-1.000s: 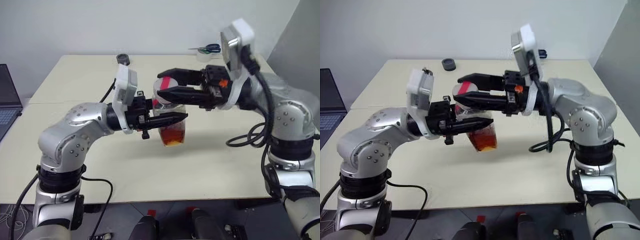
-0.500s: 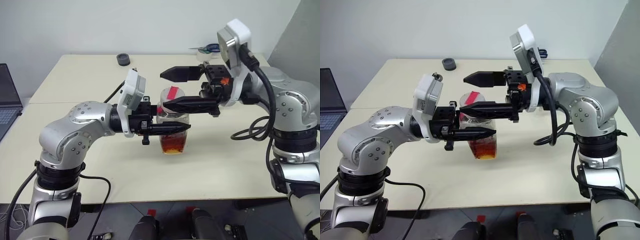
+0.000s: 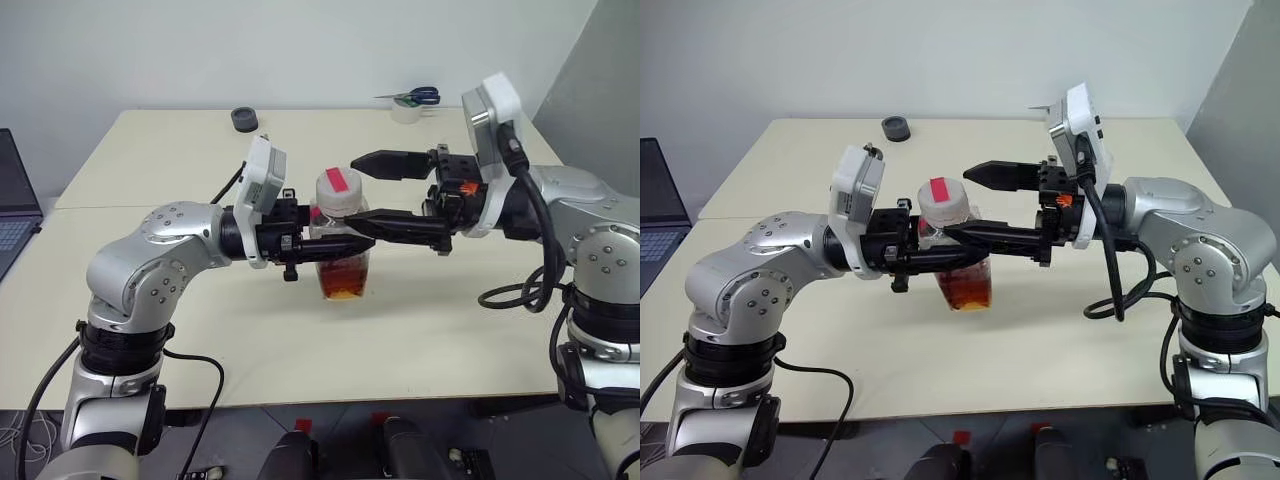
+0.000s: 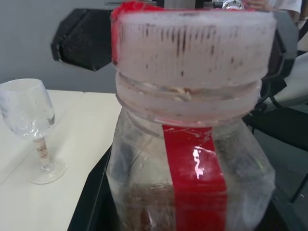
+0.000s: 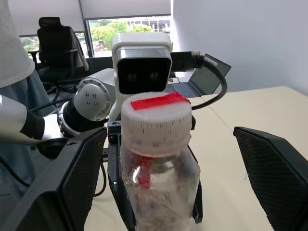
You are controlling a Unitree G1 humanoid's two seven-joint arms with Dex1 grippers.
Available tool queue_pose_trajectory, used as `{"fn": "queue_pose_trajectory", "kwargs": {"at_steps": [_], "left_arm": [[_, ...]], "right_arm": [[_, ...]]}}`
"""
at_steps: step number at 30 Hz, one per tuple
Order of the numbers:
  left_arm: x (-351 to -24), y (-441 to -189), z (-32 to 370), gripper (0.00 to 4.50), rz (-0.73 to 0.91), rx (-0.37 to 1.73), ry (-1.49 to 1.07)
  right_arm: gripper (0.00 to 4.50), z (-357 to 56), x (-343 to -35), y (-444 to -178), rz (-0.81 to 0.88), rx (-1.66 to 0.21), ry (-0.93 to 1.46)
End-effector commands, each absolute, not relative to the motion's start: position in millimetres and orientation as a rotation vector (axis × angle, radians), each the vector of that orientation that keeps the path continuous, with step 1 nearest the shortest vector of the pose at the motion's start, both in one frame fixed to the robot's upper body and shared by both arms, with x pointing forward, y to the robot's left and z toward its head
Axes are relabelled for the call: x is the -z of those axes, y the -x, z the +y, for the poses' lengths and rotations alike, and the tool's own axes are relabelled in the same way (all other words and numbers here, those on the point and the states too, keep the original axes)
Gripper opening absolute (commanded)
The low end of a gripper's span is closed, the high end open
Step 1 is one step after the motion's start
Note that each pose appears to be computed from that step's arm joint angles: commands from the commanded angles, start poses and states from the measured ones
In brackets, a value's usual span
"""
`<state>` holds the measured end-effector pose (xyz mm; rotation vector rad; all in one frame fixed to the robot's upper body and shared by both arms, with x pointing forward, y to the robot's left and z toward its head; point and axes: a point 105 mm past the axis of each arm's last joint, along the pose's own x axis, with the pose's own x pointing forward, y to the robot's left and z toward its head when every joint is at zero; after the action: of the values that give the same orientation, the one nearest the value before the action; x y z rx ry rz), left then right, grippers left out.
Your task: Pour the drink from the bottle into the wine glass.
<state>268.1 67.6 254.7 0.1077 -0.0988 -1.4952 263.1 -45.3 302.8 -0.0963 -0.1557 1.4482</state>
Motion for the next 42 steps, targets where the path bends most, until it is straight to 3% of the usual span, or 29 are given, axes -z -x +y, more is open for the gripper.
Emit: {"fn": "queue_pose_trajectory", "kwargs": {"at_steps": [1,9,21,42], "left_arm": [[-265.9,-265.9,63.3,1.76,-0.162,1.514,-0.140],[-265.0,-265.0,60.9,1.76,-0.172,1.507,-0.139],[-263.3,-269.1,63.8,1.76,-0.175,1.468,-0.135],[-267.1,-273.4,62.9,1.76,-0.198,1.479,-0.154]], "right_arm": [[4.47,-35.5,-320.4,-258.5,-0.268,-1.448,0.124],[4.47,-28.7,-322.5,-265.2,-0.300,-1.444,0.126],[4.47,-60.6,-322.8,-283.6,-0.230,-1.327,0.128],[4.47,-80.3,-320.3,-282.2,-0.190,-1.279,0.164]]}}
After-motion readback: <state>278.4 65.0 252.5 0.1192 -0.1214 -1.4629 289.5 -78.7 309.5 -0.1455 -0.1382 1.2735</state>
